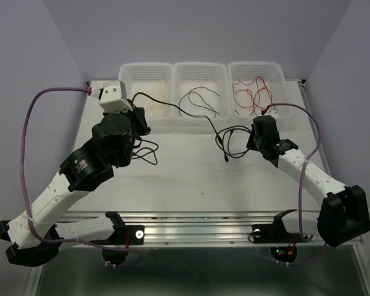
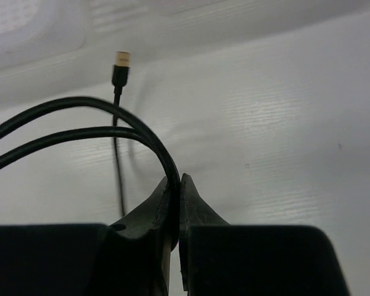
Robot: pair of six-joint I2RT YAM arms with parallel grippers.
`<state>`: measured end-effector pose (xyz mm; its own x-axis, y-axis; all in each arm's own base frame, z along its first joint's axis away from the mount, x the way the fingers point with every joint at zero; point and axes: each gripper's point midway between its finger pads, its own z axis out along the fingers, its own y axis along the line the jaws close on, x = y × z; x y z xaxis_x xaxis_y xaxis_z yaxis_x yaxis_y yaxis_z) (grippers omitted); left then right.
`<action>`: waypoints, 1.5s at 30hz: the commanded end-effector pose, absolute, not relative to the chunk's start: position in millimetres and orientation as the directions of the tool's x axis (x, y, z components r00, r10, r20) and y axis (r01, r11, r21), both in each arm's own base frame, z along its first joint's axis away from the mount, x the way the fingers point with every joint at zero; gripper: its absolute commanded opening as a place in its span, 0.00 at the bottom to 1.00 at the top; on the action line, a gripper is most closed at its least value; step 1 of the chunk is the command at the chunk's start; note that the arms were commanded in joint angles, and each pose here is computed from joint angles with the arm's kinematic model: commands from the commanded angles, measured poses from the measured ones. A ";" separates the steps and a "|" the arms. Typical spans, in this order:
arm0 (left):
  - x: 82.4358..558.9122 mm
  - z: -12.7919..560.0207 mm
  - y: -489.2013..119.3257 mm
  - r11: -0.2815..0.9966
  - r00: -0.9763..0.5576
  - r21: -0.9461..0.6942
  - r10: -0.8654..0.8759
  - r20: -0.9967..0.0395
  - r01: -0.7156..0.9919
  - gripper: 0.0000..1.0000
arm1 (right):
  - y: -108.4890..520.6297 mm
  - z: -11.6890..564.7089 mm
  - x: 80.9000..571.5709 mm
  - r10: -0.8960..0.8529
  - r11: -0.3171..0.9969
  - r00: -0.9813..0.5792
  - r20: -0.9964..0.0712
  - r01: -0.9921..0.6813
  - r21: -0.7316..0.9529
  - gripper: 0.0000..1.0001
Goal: Untangle the cables
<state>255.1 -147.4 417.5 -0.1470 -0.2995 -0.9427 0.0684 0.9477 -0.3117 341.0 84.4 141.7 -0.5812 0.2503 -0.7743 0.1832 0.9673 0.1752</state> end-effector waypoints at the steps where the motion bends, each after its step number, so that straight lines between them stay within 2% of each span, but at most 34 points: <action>1: 241.3 484.7 -78.0 0.856 0.087 -0.508 -0.501 -0.861 -0.091 0.00 | 34.3 106.2 323.4 0.188 0.947 -0.649 -0.737 0.318 -0.038 0.01; 8: 249.1 477.7 -82.4 0.854 0.072 -0.508 -0.503 -0.861 -0.116 0.00 | 32.0 116.8 329.4 0.189 0.947 -0.634 -0.750 0.320 -0.031 0.01; 10: 251.3 483.1 -88.4 0.849 0.078 -0.523 -0.518 -0.852 -0.073 0.00 | 34.5 124.2 331.6 0.189 0.951 -0.622 -0.760 0.307 -0.015 0.01; 13: 257.6 477.2 -106.6 0.861 0.038 -0.509 -0.508 -0.861 -0.015 0.00 | 53.8 147.7 339.5 0.184 0.975 -0.591 -0.785 0.212 0.069 0.01; 18: 272.0 454.9 -132.4 0.878 -0.040 -0.479 -0.479 -0.877 0.000 0.00 | 85.4 221.9 349.1 0.194 0.978 -0.472 -0.860 0.026 0.207 0.01; 22: 278.8 434.6 -143.5 0.876 -0.081 -0.482 -0.480 -0.873 0.005 0.00 | 92.0 271.0 349.2 0.202 0.971 -0.387 -0.900 -0.041 0.236 0.01; 28: 279.9 392.4 -162.6 0.863 -0.179 -0.505 -0.492 -0.852 0.030 0.00 | 104.7 300.5 341.9 0.221 0.951 -0.339 -0.915 -0.132 0.279 0.01; 34: 278.7 357.8 -174.9 0.859 -0.262 -0.511 -0.487 -0.833 0.027 0.00 | 145.6 352.3 357.8 0.219 0.882 -0.250 -0.943 -0.363 0.301 0.01; 38: 277.0 349.4 -176.4 0.856 -0.274 -0.516 -0.489 -0.828 0.035 0.00 | 164.6 368.9 399.3 0.199 0.867 -0.220 -0.955 -0.415 0.276 0.01; 39: 275.8 350.4 -177.7 0.853 -0.280 -0.520 -0.490 -0.826 0.043 0.00 | 166.3 349.5 423.7 0.185 0.885 -0.257 -0.949 -0.377 0.274 0.01; 42: 274.3 351.6 -181.2 0.848 -0.293 -0.526 -0.489 -0.822 0.060 0.00 | 165.4 355.7 464.9 0.189 0.912 -0.208 -0.960 -0.326 0.250 0.01; 43: 274.1 351.6 -181.7 0.847 -0.295 -0.528 -0.490 -0.820 0.062 0.00 | 169.5 328.5 485.4 0.167 0.920 -0.252 -0.953 -0.307 0.242 0.01; 44: 274.4 353.1 -181.6 0.847 -0.294 -0.527 -0.489 -0.821 0.064 0.00 | 172.7 336.0 497.8 0.164 0.920 -0.225 -0.960 -0.315 0.231 0.01; 45: 274.7 354.5 -181.2 0.846 -0.291 -0.529 -0.491 -0.821 0.064 0.00 | 178.7 306.4 515.7 0.156 0.922 -0.276 -0.948 -0.303 0.240 0.04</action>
<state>274.8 -182.2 329.6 -0.3393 -0.4288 -0.8373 0.0332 0.8841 -0.4662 466.8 169.1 316.6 -0.3229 0.1735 -0.9304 -0.3066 0.9109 0.2762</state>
